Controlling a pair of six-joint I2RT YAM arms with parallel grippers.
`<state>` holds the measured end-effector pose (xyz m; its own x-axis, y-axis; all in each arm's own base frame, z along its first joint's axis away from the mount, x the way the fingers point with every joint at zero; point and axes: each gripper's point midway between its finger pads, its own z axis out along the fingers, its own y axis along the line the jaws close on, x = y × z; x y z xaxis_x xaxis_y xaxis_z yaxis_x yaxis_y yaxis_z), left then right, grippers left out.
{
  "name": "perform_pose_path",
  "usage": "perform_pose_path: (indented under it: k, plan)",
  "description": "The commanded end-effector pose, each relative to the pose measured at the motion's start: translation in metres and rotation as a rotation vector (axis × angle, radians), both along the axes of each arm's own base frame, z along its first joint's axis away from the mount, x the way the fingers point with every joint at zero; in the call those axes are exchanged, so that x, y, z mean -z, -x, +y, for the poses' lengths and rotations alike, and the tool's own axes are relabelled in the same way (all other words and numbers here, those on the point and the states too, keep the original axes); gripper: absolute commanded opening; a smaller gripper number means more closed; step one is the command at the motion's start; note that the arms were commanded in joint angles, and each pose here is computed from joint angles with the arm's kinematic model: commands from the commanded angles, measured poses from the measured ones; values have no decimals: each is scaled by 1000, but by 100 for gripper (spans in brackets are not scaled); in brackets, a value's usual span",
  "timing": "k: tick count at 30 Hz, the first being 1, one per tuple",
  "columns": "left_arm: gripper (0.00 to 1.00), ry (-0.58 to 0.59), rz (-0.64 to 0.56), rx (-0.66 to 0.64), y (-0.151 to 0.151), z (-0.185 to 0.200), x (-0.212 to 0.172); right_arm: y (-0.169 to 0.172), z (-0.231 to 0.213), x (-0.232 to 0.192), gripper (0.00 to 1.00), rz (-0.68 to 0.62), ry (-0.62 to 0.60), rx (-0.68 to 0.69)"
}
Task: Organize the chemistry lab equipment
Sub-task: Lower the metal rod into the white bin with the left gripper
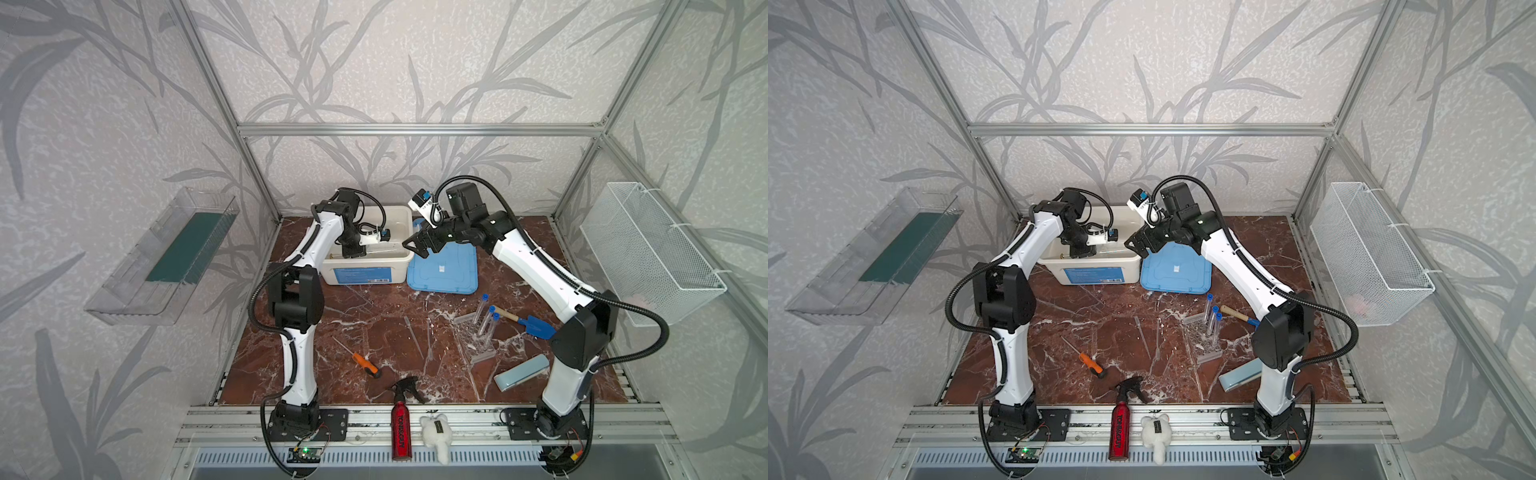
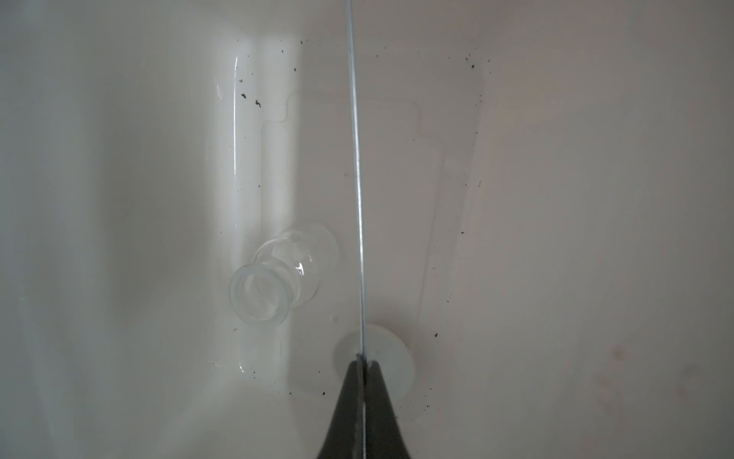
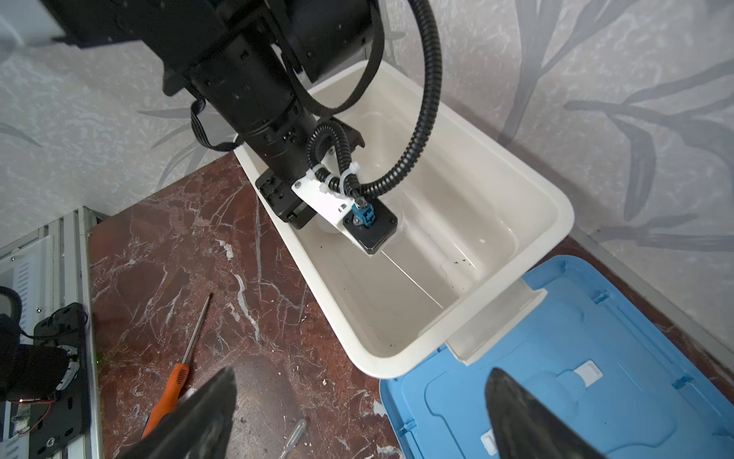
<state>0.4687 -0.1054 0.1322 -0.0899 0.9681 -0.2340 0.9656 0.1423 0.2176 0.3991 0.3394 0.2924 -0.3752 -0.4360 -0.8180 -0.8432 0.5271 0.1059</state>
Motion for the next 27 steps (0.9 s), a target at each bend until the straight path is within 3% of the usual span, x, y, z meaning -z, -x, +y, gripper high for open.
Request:
perform_pose_path:
  k: [1,10,24,27]
  plan:
    - [0,-8,29,33,6,1,4,2,6,-2,95,-11,27,-24]
    - [0,-8,95,-31,0,1,30,-11,23,17,95,27,45,19]
    - [0,-50,167,-30,2,-2,62,-20,49,38,95,97,29,30]
    - [6,-45,161,-55,-2,-3,65,-20,51,42,95,109,28,27]
